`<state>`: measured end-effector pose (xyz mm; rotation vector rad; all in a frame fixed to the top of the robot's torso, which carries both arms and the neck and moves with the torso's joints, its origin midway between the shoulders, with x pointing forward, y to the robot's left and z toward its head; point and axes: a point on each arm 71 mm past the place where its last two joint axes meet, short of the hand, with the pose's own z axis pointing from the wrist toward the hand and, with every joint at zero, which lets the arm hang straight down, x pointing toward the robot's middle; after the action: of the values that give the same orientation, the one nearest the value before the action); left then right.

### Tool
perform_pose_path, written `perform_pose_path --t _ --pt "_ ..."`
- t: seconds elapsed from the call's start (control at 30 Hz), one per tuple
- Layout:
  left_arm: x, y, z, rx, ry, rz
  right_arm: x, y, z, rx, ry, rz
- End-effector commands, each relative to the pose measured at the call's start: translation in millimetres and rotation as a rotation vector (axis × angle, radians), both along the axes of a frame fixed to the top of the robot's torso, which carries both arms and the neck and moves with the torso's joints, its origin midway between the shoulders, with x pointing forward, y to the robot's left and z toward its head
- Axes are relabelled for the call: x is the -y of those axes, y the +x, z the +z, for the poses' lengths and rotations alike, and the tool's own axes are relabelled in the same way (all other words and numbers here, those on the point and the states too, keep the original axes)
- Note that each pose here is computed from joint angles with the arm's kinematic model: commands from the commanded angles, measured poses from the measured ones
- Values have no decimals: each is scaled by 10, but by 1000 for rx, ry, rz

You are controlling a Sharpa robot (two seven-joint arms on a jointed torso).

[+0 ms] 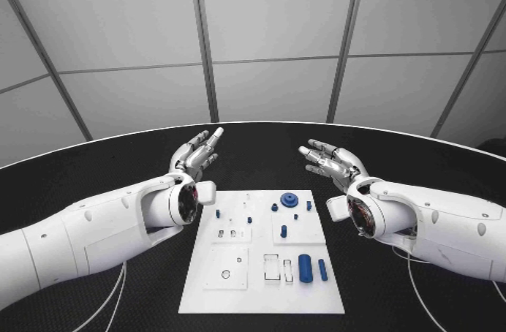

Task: Assemble the parts on the task board

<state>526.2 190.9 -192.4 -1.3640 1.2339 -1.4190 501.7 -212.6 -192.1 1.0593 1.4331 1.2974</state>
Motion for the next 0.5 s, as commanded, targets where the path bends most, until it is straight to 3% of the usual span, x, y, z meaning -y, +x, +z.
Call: perform_pose_path --t 0.03,0.1,0.13,0.27,0.5 --pt "2 49 50 3 -17 -9 9 25 35 -2 -6 16" --pt "2 58 58 2 -21 -11 12 29 39 -2 -8 18" --pt "-99 33 71 6 -22 -1 116 35 85 75 -67 -12" --pt "-156 14 85 16 -26 -1 159 56 121 161 -165 -9" --pt "-239 -7 105 33 -27 7 184 67 153 248 -288 12"
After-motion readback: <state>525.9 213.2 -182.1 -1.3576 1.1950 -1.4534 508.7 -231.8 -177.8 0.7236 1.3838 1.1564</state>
